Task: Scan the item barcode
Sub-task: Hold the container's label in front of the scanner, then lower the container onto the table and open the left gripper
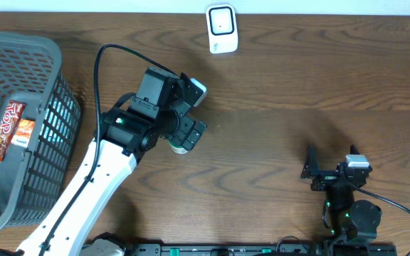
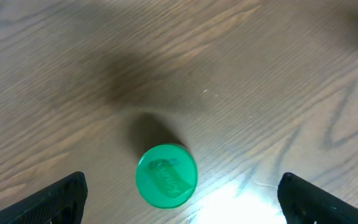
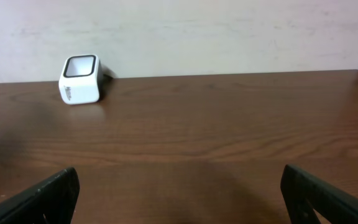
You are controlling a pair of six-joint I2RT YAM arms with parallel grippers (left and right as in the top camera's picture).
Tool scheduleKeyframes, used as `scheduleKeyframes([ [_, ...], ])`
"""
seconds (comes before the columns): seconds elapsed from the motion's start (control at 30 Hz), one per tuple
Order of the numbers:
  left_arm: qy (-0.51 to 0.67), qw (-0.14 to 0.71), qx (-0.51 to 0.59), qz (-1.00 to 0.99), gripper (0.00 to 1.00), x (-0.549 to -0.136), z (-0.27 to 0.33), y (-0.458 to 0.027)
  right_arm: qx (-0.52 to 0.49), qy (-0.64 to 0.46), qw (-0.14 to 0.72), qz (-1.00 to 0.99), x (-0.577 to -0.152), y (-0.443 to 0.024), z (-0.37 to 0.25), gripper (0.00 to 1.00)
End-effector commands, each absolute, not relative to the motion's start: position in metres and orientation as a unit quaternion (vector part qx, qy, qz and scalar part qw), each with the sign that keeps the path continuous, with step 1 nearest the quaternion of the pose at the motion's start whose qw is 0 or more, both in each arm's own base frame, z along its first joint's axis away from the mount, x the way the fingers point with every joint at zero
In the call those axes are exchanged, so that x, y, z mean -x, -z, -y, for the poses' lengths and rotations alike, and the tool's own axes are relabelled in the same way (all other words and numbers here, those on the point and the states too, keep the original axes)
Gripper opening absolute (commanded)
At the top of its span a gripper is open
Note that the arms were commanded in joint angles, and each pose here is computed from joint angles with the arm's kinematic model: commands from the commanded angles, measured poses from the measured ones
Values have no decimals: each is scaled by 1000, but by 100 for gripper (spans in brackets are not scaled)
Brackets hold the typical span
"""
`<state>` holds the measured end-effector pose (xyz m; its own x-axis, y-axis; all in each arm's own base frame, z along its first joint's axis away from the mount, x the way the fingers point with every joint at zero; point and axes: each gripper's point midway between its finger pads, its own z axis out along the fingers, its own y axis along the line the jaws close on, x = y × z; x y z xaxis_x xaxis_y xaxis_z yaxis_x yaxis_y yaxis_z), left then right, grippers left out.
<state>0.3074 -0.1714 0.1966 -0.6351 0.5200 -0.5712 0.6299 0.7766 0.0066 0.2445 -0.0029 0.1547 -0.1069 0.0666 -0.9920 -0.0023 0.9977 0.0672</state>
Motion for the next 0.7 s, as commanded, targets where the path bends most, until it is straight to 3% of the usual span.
scheduleKeyframes([
  [0.0, 67, 296, -308, -902, 98, -315, 162, -203, -27, -23, 667, -745, -244, -155, 5, 99],
  [0.27, -20, 314, -276, -908, 98, -332, 133, -206, -27, -23, 667, -745, -244, -155, 5, 99],
  [0.67, -53, 363, -61, -928, 98, -371, 55, -223, -27, -23, 667, -745, -244, -155, 5, 99],
])
